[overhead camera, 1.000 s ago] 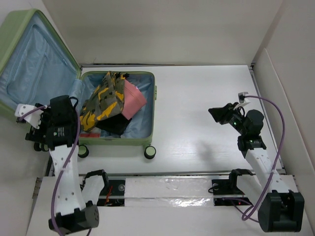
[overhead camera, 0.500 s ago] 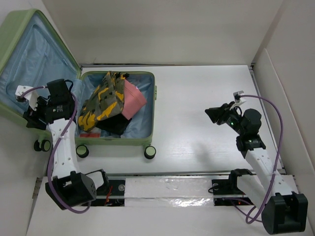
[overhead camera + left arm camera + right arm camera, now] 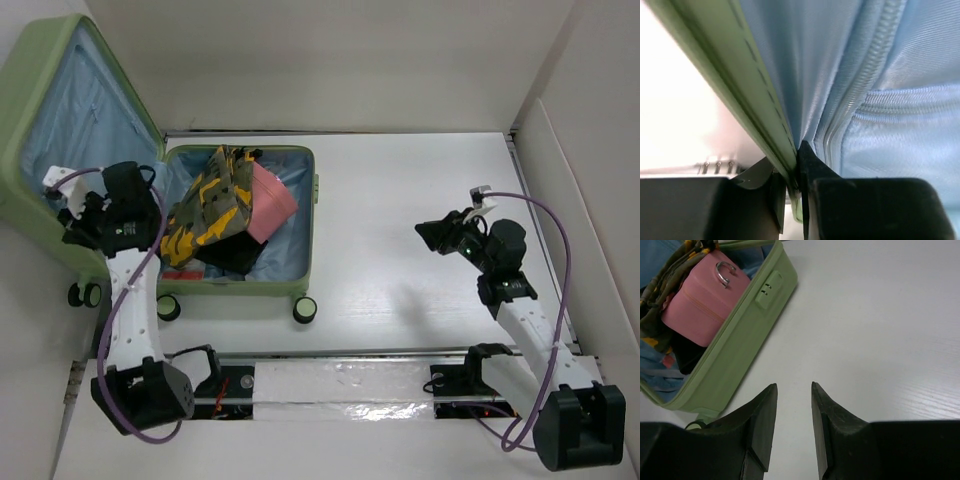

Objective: Pack the luggage

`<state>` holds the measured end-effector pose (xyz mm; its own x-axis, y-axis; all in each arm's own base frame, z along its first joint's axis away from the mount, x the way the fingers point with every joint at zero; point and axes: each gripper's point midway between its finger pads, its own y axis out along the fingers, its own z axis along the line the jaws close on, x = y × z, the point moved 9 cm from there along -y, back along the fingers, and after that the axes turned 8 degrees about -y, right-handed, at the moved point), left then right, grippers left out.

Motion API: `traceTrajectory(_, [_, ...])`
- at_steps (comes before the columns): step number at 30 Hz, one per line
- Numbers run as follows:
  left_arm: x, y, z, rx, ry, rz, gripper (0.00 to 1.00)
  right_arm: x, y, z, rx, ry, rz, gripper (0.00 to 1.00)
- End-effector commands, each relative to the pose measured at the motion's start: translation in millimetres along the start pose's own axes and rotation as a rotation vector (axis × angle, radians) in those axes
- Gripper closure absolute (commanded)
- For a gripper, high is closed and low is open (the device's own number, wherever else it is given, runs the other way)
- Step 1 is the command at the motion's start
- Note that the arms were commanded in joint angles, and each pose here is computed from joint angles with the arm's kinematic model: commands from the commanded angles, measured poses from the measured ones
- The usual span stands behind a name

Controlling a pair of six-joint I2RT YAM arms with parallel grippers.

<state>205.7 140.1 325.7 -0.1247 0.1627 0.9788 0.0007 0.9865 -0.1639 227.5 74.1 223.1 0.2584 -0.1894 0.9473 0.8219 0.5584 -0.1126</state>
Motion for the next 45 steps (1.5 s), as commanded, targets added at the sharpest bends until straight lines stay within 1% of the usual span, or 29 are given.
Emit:
traceTrajectory(1, [8,-39,-14,-0.202,-0.005,-0.055,1.00,20,5,7,0.022,-0.053,-0.059,0.61])
traceTrajectory(3, [-1,-77,-13,-0.360,0.103,-0.069,1.00,19,6,5,0.011,-0.049,-0.052,0.61])
traceTrajectory(4, [-1,-91,-15,-0.404,0.090,-0.086,1.00,19,6,5,0.008,-0.050,-0.053,0.61])
traceTrajectory(9, [-34,-181,4,-0.709,0.350,-0.163,1.00,13,13,2,-0.018,-0.042,-0.031,0.60])
traceTrajectory(10, [-41,-214,17,-0.837,0.364,-0.176,1.00,11,15,0,-0.023,-0.038,-0.021,0.61])
traceTrajectory(13, [-59,-260,54,-0.966,0.403,-0.237,1.00,8,18,-1,-0.023,-0.034,-0.007,0.60])
traceTrajectory(15, [-69,-297,89,-1.159,0.477,-0.301,1.00,7,19,-2,-0.032,-0.034,-0.005,0.60])
traceTrajectory(17, [-69,-319,111,-1.290,0.438,-0.242,1.00,7,20,0,-0.034,-0.038,-0.003,0.60])
traceTrajectory(18, [-65,-321,117,-1.312,0.497,-0.265,0.75,7,19,-1,-0.040,-0.040,-0.003,0.59])
traceTrajectory(19, [-56,-328,122,-1.356,0.385,-0.116,0.62,7,19,-1,-0.048,-0.041,-0.004,0.59])
traceTrajectory(20, [-54,-328,127,-1.385,0.389,-0.097,0.52,8,18,-1,-0.051,-0.043,-0.004,0.59])
traceTrajectory(21, [-46,-328,130,-1.412,0.374,-0.065,0.47,9,17,-1,-0.056,-0.048,-0.010,0.58])
traceTrajectory(24, [-24,-329,131,-1.437,0.248,0.065,0.49,11,14,-1,-0.084,-0.054,-0.025,0.58])
traceTrajectory(26, [-11,-330,128,-1.429,0.218,0.069,0.49,10,13,-2,-0.098,-0.053,-0.025,0.58])
traceTrajectory(27, [-5,-331,127,-1.420,0.116,0.144,0.49,10,14,-3,-0.101,-0.051,-0.024,0.58])
traceTrajectory(28, [-5,-327,126,-1.421,0.151,0.083,0.49,9,15,-4,-0.106,-0.048,-0.018,0.58])
traceTrajectory(31, [13,-318,124,-1.456,0.014,0.195,0.48,8,15,-6,-0.126,-0.045,-0.014,0.58])
traceTrajectory(33, [19,-313,122,-1.560,-0.028,0.232,0.37,8,14,-6,-0.136,-0.044,-0.018,0.58])
traceTrajectory(34, [21,-311,121,-1.552,-0.041,0.246,0.36,9,14,-6,-0.141,-0.043,-0.022,0.58])
traceTrajectory(35, [26,-309,121,-1.533,-0.059,0.267,0.35,9,12,-6,-0.145,-0.045,-0.027,0.60])
traceTrajectory(36, [30,-305,121,-1.490,-0.075,0.287,0.40,10,11,-6,-0.150,-0.047,-0.034,0.64])
traceTrajectory(37, [35,-301,119,-1.465,-0.096,0.306,0.45,11,11,-7,-0.159,-0.050,-0.039,0.72])
traceTrajectory(38, [42,-297,115,-1.441,-0.125,0.329,0.50,10,10,-6,-0.158,-0.054,-0.045,0.85])
traceTrajectory(39, [49,-285,112,-1.391,-0.171,0.366,0.64,12,10,-5,-0.154,-0.058,-0.056,0.93])
traceTrajectory(40, [51,-277,112,-1.382,-0.191,0.383,0.70,11,11,-4,-0.151,-0.059,-0.050,0.99])
traceTrajectory(41, [53,-268,110,-1.365,-0.229,0.406,0.75,10,11,-5,-0.155,-0.059,-0.043,1.00])
traceTrajectory(42, [62,-252,108,-1.322,-0.430,0.573,0.81,12,12,-5,-0.158,-0.059,-0.039,1.00])
traceTrajectory(44, [41,-244,111,-1.361,-0.454,0.588,0.84,11,11,-5,-0.169,-0.059,-0.037,1.00])
traceTrajectory(45, [36,-234,113,-1.381,-0.341,0.502,0.85,10,9,-6,-0.176,-0.057,-0.041,1.00])
